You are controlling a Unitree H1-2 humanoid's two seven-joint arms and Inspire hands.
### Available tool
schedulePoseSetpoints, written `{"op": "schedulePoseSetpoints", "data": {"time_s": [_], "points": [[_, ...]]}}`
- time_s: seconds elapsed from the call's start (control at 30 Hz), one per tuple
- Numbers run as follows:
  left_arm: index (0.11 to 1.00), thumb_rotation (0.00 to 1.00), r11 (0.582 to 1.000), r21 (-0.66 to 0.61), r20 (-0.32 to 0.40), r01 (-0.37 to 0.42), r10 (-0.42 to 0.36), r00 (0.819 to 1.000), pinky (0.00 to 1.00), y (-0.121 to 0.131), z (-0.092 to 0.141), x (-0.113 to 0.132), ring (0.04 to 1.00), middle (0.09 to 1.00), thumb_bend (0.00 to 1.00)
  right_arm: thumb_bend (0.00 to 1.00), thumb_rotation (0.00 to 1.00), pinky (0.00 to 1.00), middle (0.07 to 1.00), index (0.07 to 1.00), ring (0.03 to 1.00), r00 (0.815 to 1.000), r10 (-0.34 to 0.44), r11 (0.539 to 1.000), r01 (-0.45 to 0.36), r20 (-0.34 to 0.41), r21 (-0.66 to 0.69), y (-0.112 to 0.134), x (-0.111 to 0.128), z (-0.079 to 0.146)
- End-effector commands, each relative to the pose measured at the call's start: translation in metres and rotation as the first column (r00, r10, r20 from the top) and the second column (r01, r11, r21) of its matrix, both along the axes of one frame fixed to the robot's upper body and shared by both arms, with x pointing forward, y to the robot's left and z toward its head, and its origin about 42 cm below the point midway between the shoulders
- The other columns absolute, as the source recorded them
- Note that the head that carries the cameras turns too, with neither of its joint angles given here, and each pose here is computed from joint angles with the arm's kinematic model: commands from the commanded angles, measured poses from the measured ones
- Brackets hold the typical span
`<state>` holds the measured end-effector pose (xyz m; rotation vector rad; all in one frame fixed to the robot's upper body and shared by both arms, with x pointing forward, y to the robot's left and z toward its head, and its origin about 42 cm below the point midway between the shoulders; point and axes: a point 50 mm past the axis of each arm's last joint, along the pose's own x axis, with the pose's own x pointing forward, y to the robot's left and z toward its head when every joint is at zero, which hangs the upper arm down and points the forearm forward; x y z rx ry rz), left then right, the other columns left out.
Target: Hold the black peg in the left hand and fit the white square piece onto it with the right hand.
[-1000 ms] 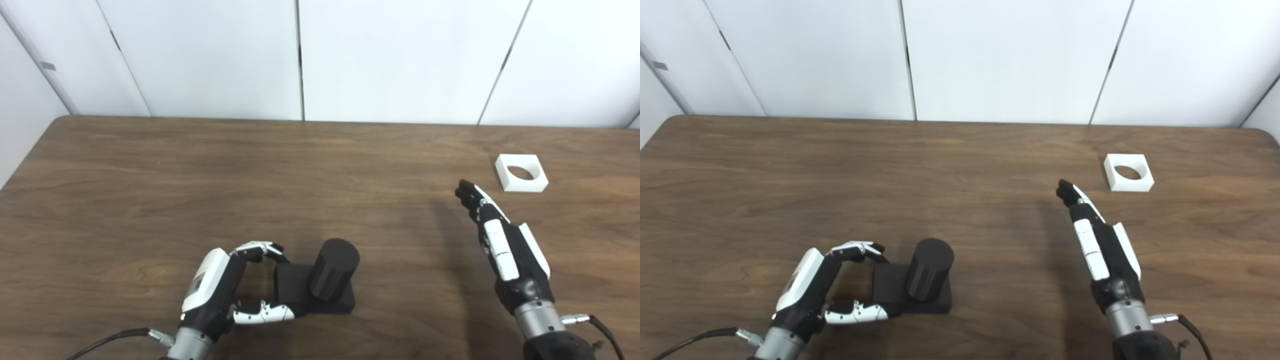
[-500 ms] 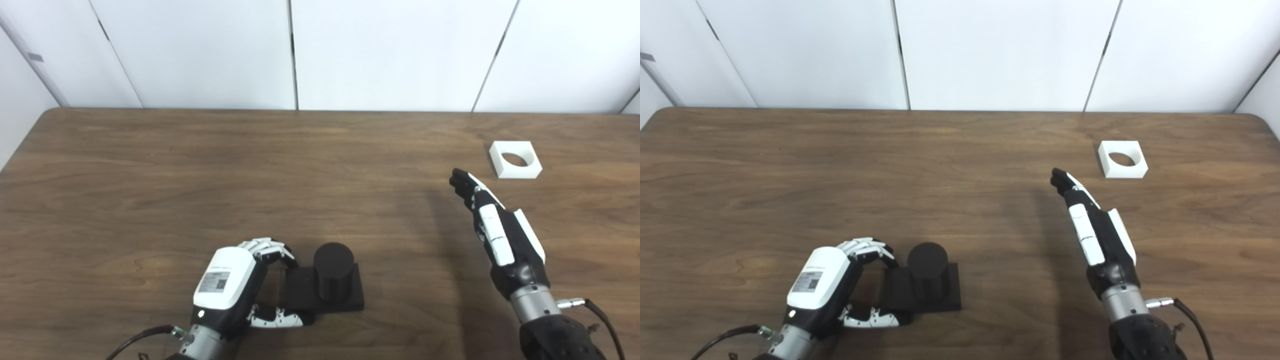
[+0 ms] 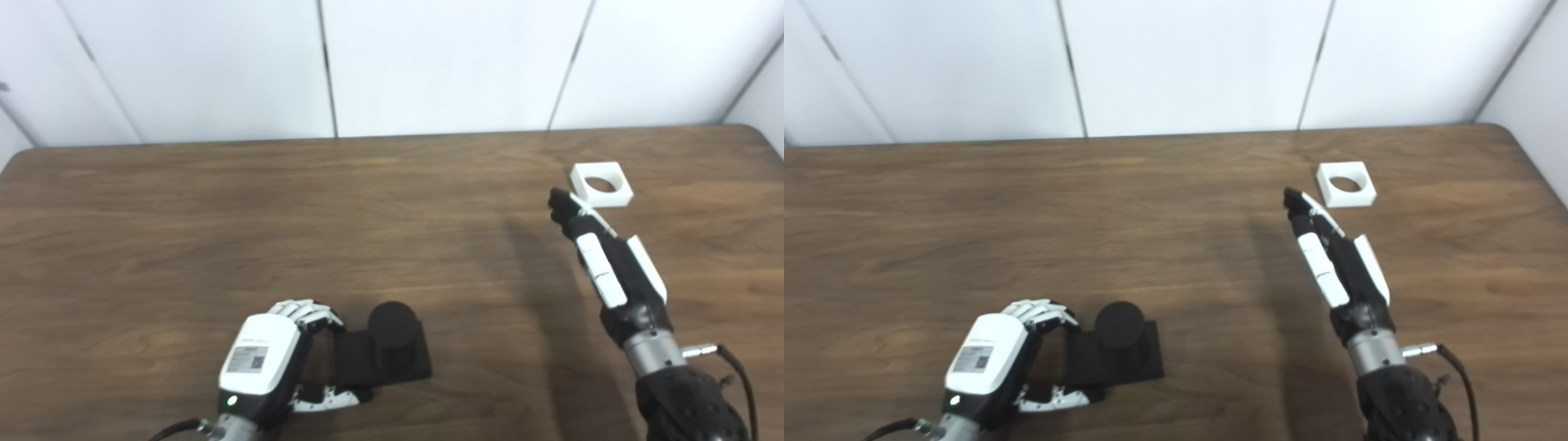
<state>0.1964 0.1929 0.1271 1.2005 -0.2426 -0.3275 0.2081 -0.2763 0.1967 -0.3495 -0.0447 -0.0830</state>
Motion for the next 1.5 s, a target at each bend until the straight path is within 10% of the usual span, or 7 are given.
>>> {"op": "schedulePoseSetpoints", "data": {"time_s": [0.0,0.4,0.9,1.47], "points": [[0.486,0.05,0.996,0.087,-0.087,0.013,-0.006,0.996,0.80,0.004,-0.019,-0.010,0.781,0.719,0.52,0.63,0.39,0.91,0.897,0.846,0.911,1.000,0.004,0.974,0.000,0.019,-0.225,-0.025,-0.001,0.022],[0.486,0.05,0.995,0.101,-0.097,0.003,0.007,0.995,0.78,0.013,-0.016,-0.014,0.778,0.721,0.52,0.94,0.17,0.94,0.966,0.789,0.999,0.999,0.003,0.782,-0.035,-0.052,-0.623,-0.071,0.083,0.070],[0.486,0.05,0.995,0.100,-0.107,0.002,0.008,0.994,0.78,0.016,-0.018,-0.016,0.779,0.721,0.52,0.94,0.15,1.00,0.993,0.824,1.000,0.988,-0.027,0.607,-0.104,-0.152,-0.787,-0.092,0.178,0.092],[0.486,0.05,0.995,0.099,-0.107,0.001,0.010,0.994,0.78,0.014,-0.015,-0.019,0.781,0.720,0.52,0.92,0.15,1.00,0.982,0.829,1.000,0.967,-0.068,0.485,-0.185,-0.247,-0.854,-0.092,0.228,0.076]]}}
